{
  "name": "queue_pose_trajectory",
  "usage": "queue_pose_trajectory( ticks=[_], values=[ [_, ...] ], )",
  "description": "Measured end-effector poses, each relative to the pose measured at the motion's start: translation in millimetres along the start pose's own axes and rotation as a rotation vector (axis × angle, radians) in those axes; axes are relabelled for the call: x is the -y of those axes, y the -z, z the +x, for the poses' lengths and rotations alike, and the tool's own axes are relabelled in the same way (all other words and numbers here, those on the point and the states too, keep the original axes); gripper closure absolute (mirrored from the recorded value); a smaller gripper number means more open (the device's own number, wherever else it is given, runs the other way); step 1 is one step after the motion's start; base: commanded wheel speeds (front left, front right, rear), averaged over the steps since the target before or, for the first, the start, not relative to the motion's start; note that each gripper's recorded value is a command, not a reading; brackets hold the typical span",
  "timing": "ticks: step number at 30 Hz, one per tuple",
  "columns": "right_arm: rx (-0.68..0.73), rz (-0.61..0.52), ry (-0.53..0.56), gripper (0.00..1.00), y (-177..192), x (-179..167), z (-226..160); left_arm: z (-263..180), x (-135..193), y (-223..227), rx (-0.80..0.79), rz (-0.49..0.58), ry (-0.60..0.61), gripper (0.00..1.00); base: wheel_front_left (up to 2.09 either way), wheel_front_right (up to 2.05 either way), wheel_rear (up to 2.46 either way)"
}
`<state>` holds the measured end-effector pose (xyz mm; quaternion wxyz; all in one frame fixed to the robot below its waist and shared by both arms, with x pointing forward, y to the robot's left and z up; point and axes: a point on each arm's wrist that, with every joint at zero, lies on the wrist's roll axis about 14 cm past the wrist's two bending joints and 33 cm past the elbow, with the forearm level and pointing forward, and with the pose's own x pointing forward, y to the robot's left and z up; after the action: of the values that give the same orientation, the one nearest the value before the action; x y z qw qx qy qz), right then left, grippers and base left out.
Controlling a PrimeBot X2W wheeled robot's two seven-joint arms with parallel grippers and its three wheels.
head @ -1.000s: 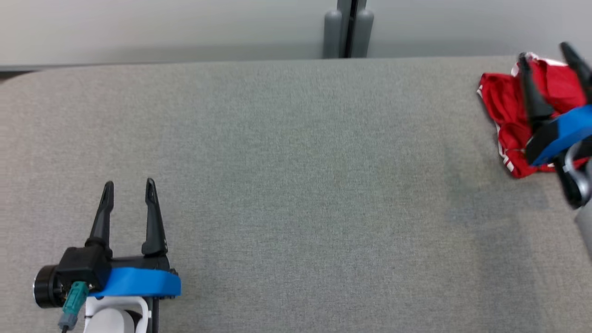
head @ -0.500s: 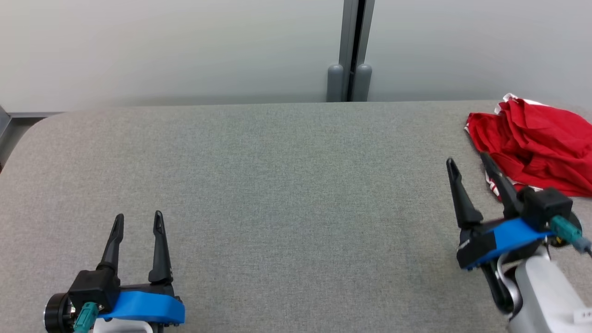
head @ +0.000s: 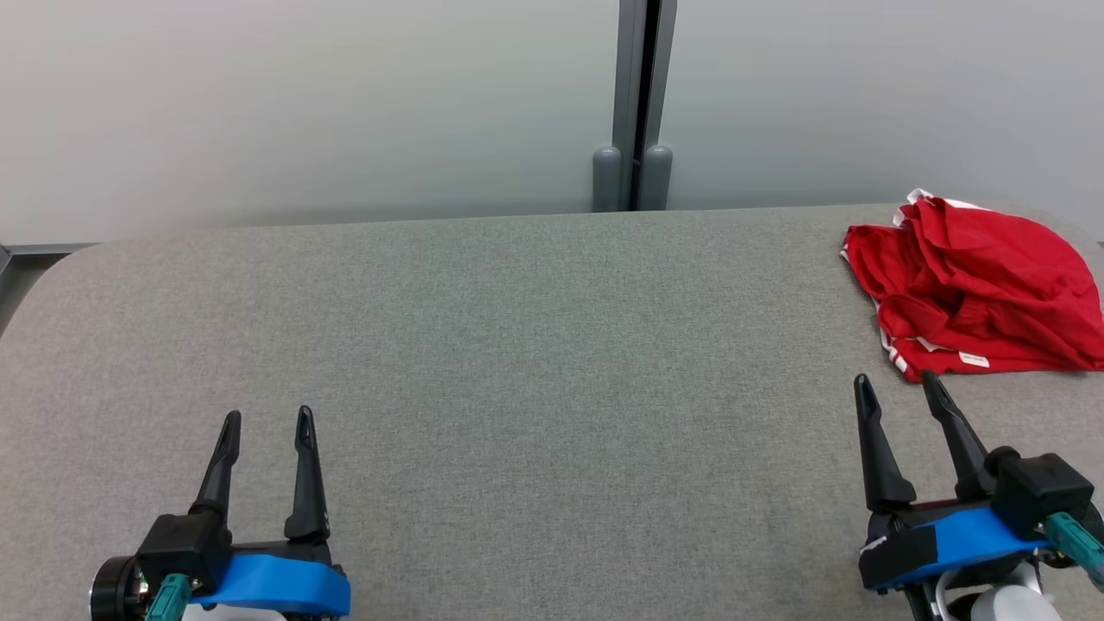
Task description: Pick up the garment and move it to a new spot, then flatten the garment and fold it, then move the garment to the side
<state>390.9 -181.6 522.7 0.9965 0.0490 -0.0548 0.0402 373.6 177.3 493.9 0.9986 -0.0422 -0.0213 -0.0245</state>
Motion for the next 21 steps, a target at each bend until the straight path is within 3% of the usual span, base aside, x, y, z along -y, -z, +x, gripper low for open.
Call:
queue_pose_trajectory(
  ticks=[21],
  values=[
    [-0.009, -0.008, 0.041, 0.0, -8.7, 6.0, -14.2, 1.1, 2.3, 0.6, -0.001, -0.01, 0.009, 0.0, 0.0, 0.0, 0.0]
  ],
)
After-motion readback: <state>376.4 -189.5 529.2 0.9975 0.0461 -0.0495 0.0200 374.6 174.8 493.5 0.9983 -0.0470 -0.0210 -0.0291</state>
